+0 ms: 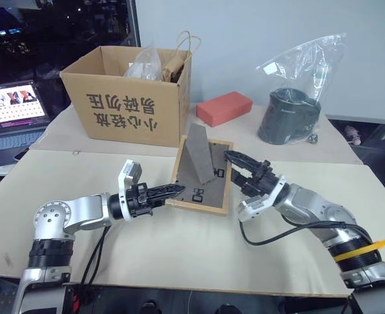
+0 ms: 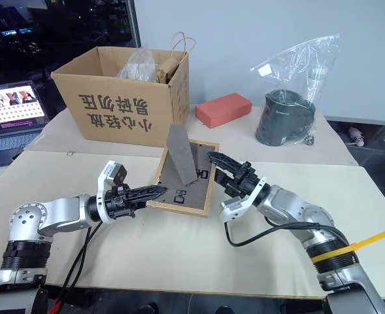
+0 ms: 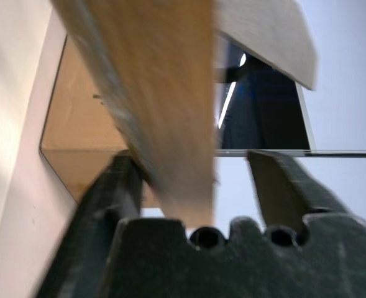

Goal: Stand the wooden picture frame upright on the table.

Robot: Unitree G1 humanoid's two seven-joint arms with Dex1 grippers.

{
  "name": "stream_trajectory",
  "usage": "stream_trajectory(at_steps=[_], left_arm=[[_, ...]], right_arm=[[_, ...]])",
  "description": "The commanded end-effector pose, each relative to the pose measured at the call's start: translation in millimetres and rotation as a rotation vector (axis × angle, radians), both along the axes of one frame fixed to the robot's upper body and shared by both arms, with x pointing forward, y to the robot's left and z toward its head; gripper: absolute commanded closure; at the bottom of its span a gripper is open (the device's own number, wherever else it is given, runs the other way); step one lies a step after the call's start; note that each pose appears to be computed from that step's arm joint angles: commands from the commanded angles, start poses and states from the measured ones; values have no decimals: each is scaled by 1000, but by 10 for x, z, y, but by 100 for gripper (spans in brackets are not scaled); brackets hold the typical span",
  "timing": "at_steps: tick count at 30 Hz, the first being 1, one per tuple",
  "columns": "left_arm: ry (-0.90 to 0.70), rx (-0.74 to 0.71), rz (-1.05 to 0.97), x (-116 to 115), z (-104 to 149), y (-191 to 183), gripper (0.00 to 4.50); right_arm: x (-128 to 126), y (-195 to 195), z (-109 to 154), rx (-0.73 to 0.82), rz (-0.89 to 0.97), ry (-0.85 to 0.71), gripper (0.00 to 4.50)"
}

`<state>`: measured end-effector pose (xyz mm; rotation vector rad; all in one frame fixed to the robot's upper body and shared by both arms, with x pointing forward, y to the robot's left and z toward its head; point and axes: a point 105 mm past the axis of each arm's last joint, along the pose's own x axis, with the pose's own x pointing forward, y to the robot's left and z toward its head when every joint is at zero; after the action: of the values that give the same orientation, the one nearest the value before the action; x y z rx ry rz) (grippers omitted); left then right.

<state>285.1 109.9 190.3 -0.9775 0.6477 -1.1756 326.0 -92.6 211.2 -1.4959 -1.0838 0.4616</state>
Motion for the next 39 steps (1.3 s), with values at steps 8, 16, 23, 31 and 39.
stream_trajectory(at_steps=[8,16,23,31,39], left_arm=[[-164,279,-3,-180,-84,38,236],[-500,724,236,122,-244,692,0],[-813,776,159,-41,-200,779,0],[-981,868,290,183,-82,787,0],[-1062,850,330,285,1,689,0]], right_arm=[[16,-58,211,67,19,-11,324],[320,-366,348,272,-28,216,327],[657,-326,193,589,141,1052,328],[886,-367,114,882,118,1533,328],[872,-314,-496,904,-75,1857,328]])
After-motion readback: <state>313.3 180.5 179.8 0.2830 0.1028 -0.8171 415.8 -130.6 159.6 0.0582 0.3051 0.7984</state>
